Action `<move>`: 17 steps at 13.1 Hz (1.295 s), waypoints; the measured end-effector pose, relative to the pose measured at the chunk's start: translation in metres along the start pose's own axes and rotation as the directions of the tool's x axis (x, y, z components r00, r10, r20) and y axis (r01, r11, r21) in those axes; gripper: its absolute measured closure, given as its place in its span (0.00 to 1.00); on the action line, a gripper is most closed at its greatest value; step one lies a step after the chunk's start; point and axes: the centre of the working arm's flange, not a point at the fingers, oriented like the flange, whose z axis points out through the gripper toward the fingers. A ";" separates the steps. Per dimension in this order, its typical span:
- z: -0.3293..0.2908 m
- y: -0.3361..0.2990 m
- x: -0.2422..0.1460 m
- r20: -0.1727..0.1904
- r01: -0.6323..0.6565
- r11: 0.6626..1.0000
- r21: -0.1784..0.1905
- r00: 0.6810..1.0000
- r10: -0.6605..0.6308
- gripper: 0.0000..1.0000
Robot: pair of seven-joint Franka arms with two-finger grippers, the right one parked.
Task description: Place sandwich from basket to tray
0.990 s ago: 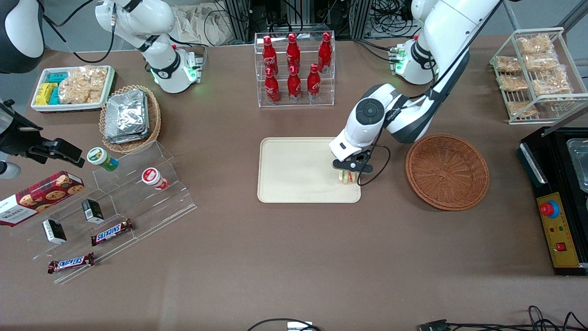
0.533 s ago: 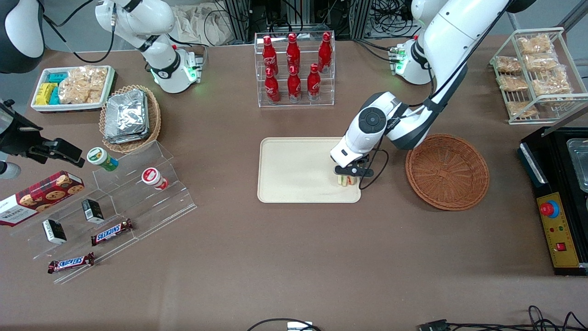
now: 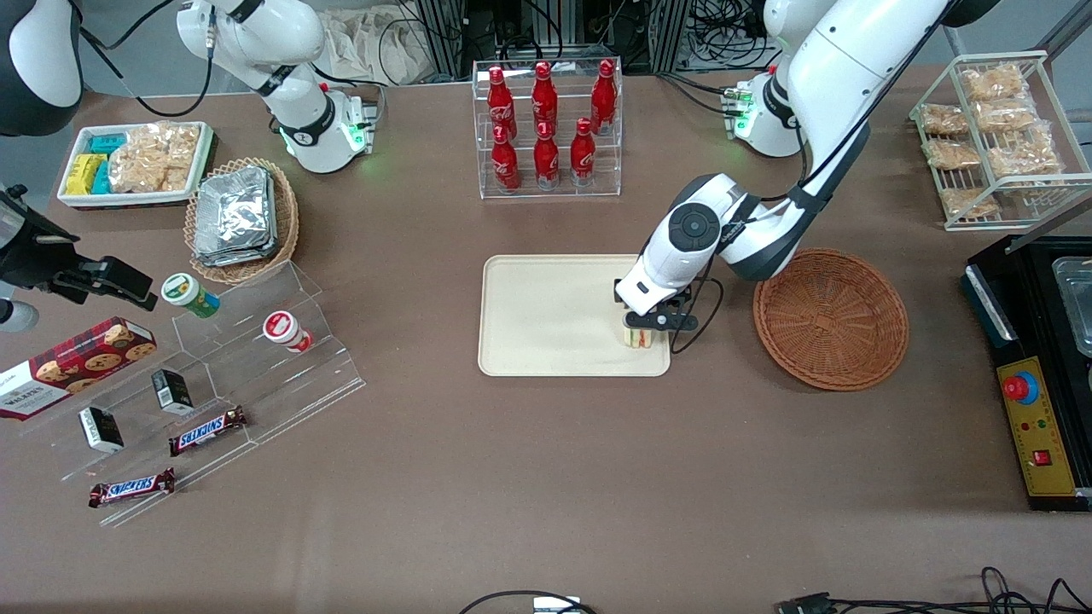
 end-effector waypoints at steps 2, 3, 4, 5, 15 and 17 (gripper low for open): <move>-0.009 -0.004 0.005 -0.006 0.008 1.000 0.013 1.000 -0.008 0.04; -0.021 -0.006 0.010 -0.002 0.013 0.999 0.039 1.000 -0.013 0.00; -0.041 -0.008 0.015 0.004 0.019 0.997 0.079 1.000 -0.019 0.00; -0.067 -0.008 0.021 0.008 0.025 0.992 0.124 1.000 -0.026 0.00; -0.363 -0.193 0.052 -0.016 0.066 0.991 0.116 0.998 -0.065 0.00; -0.391 -0.246 0.042 -0.043 0.104 0.990 0.094 0.994 -0.100 0.00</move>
